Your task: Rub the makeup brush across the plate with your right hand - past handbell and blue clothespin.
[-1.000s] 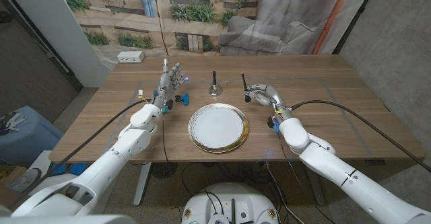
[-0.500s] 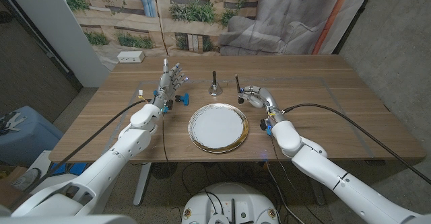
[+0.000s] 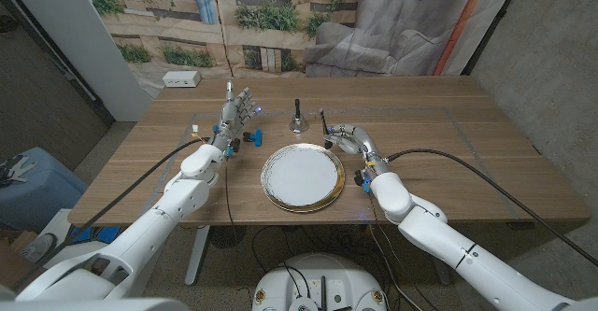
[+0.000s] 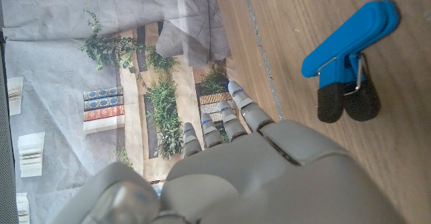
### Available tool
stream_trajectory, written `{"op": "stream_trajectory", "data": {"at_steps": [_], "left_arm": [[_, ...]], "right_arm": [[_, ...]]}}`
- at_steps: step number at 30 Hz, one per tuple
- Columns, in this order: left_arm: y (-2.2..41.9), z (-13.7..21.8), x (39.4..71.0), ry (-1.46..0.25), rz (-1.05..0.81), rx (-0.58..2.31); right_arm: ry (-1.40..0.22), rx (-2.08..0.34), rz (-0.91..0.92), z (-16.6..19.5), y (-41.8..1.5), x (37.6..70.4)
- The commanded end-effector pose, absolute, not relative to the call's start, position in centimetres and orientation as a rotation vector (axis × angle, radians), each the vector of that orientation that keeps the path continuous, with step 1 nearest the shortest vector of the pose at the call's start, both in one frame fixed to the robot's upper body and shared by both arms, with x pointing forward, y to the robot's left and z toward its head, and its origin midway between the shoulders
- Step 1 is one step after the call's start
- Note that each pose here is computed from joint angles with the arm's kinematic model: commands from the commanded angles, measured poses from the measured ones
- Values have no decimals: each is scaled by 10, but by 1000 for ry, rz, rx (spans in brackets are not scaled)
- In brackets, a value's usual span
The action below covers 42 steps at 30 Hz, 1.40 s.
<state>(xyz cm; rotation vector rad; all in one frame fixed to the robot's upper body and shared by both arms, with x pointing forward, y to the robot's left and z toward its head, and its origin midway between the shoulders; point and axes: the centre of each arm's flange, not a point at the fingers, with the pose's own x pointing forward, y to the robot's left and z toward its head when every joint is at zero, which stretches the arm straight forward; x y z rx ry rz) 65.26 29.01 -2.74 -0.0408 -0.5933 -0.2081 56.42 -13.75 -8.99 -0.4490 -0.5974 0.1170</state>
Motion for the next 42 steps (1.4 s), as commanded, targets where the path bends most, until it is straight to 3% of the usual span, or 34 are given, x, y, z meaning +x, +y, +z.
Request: {"op": "stream_trajectory", "data": {"at_steps": [1, 42], "left_arm": [[290, -27, 653, -593, -208, -41], [290, -27, 653, -593, -208, -41]], "right_arm": [[-577, -426, 140, -104, -127, 560], [-598, -402, 196, -125, -88, 571]]}}
